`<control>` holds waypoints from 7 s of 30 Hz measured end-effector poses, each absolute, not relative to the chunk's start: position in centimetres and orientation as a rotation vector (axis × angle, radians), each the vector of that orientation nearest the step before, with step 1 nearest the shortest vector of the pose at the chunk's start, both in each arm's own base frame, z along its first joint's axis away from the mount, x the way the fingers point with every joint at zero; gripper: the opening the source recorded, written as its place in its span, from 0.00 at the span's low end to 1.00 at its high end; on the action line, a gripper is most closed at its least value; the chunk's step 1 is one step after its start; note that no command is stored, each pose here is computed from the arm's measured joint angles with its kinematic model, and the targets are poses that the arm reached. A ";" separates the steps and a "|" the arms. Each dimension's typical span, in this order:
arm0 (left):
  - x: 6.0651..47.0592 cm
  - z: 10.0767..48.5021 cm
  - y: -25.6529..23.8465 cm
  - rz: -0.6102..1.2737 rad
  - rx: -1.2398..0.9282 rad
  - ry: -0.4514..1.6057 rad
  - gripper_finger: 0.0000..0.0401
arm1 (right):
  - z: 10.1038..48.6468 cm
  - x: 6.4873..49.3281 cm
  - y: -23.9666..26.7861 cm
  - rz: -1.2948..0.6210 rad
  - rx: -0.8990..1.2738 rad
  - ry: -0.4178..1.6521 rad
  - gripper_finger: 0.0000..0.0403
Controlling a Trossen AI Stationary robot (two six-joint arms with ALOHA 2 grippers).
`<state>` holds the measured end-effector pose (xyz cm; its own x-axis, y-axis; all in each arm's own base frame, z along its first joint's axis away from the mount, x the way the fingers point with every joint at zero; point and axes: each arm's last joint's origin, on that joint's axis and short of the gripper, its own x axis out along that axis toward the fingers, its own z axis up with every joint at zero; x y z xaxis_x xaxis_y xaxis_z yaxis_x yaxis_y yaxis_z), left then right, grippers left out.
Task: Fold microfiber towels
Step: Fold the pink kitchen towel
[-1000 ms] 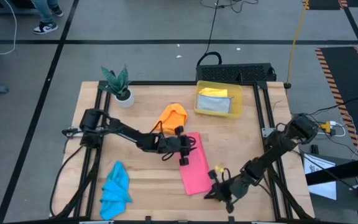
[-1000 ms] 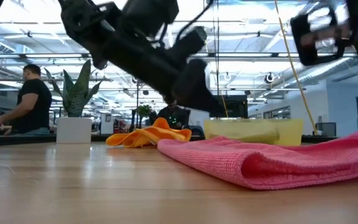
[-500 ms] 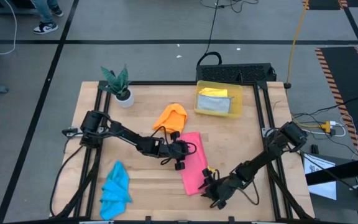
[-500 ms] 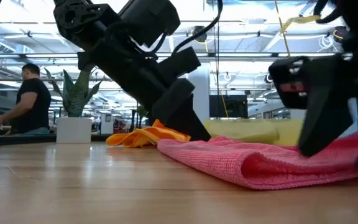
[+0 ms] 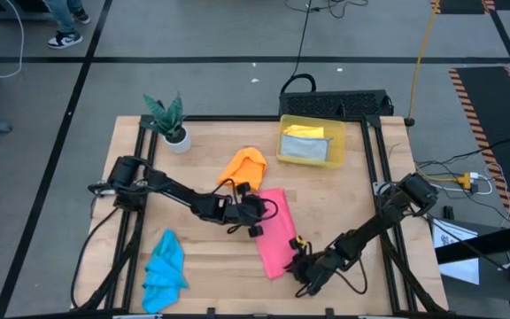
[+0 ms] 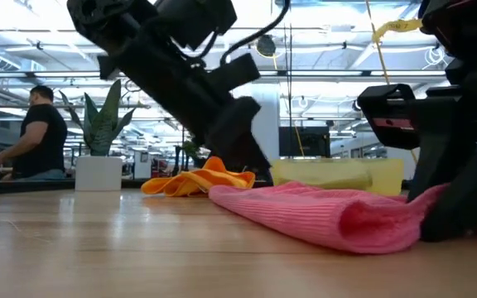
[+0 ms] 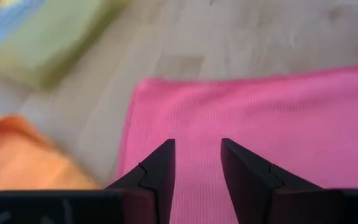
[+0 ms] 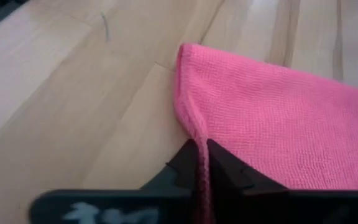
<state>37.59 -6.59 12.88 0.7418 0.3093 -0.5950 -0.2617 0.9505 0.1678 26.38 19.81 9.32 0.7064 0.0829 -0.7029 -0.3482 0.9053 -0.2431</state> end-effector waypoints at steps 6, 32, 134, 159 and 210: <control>36.9 12.4 -6.3 0.344 0.070 0.749 0.33 | 11.1 25.9 20.5 0.324 -0.259 0.718 0.03; 35.4 13.6 -8.7 0.461 0.163 0.718 0.33 | 19.8 27.4 14.5 0.350 0.108 0.613 0.02; 36.9 9.9 -10.2 0.340 0.090 0.676 0.33 | 9.3 21.3 4.0 -0.400 0.256 0.640 0.01; 37.8 12.0 -8.2 0.290 0.051 0.619 0.33 | 9.9 22.3 6.6 -0.229 0.258 0.522 0.00; 39.9 8.9 -2.4 0.131 -0.136 0.612 0.33 | 7.8 22.2 8.9 -0.001 0.277 0.602 0.00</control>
<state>39.91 -2.39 8.91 0.8110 0.0822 -0.5793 -0.1624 0.9828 -0.0879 22.23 8.88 7.76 0.8253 0.0792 -0.5591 0.0816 0.9630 0.2569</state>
